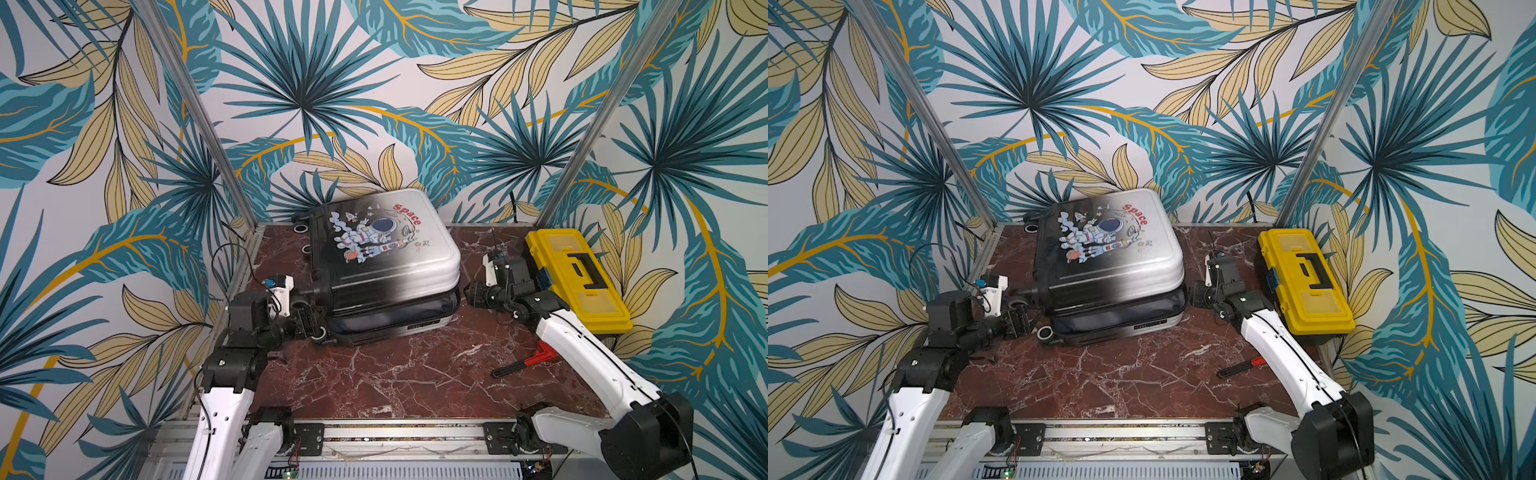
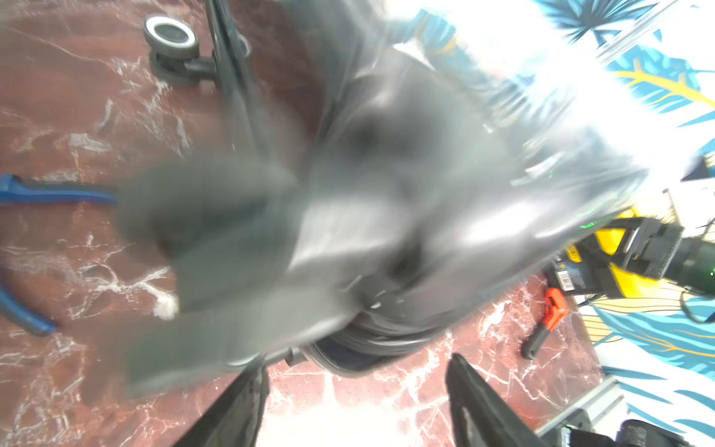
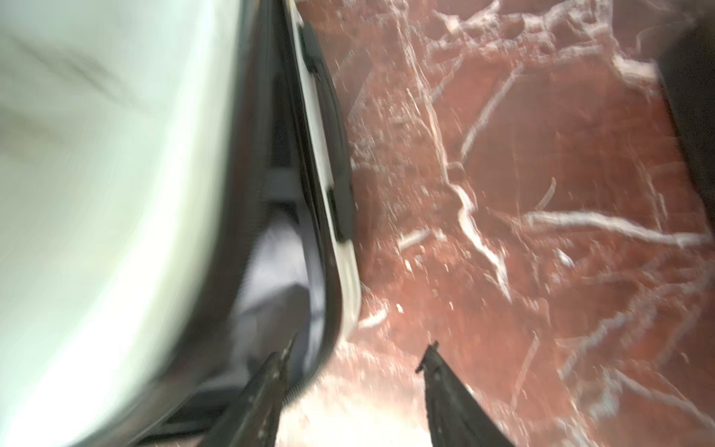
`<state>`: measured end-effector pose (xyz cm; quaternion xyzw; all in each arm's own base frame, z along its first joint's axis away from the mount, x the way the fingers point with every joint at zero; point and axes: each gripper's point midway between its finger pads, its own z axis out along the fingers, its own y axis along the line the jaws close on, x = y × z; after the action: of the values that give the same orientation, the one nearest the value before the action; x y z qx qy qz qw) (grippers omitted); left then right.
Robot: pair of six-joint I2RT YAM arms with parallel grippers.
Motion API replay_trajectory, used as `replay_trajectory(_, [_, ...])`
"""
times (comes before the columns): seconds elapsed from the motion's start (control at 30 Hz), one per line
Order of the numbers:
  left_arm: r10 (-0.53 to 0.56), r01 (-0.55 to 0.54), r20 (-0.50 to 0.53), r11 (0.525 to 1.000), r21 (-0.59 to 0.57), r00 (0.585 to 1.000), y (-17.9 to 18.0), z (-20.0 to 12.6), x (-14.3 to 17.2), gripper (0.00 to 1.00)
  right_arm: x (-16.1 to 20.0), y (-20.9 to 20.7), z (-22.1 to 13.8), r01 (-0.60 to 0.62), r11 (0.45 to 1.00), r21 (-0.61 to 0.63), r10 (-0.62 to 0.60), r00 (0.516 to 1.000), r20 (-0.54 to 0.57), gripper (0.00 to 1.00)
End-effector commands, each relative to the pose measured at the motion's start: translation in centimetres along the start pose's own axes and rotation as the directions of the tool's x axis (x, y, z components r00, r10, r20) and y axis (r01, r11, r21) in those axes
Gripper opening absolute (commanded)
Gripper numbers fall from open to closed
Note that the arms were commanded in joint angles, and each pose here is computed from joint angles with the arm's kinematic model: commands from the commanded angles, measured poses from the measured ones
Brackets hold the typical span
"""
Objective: Close the suitcase zippers
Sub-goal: Close the suitcase at the center of the board, then adjust the suitcase at the center of the board.
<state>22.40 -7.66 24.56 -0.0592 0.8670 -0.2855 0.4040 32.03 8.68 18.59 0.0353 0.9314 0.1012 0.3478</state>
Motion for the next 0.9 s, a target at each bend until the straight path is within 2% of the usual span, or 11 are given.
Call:
replay_trajectory(0.0, [-0.044,0.041,0.076,0.998,0.047,0.996,-1.5,-2.0,-0.6,0.79,0.7,-1.2,-2.1,0.037,0.999,0.035,-0.037,0.999,-0.018,0.62])
replay_trajectory(0.1, [-0.068,0.060,0.117,0.996,0.072,0.991,-2.2,-3.3,-0.8,0.85,-2.0,-0.6,-3.6,0.054,0.999,0.009,-0.054,0.998,0.033,0.64])
replay_trajectory(0.27, [-0.085,0.113,0.258,0.989,-0.095,0.962,0.2,-4.5,-3.9,0.96,-7.6,2.3,-3.8,0.094,0.991,-0.100,-0.081,0.989,0.125,0.68])
replay_trajectory(0.4, [-0.184,0.254,0.345,0.952,-0.169,0.920,2.0,-4.5,-6.5,0.99,-10.7,4.8,-1.8,0.116,0.975,-0.192,-0.090,0.986,0.137,0.73])
replay_trajectory(0.5, [-0.290,0.375,0.369,0.908,-0.186,0.883,2.9,-3.8,-7.8,0.99,-11.7,5.3,0.2,0.122,0.973,-0.196,-0.104,0.989,0.103,0.73])
replay_trajectory(0.63, [-0.466,0.547,0.356,0.820,-0.169,0.810,3.9,-1.9,-7.6,0.99,-12.0,3.6,2.3,0.069,0.991,-0.115,-0.058,0.994,0.088,0.75])
replay_trajectory(0.77, [-0.586,0.657,0.323,0.732,-0.183,0.743,4.6,-0.8,-5.9,0.99,-10.6,0.6,3.8,0.005,1.000,-0.005,-0.004,0.999,0.040,0.75])
replay_trajectory(0.87, [-0.664,0.722,0.293,0.665,-0.188,0.688,4.8,0.1,-4.2,0.99,-9.0,-0.1,4.6,-0.036,0.999,-0.013,0.036,0.999,0.008,0.74])
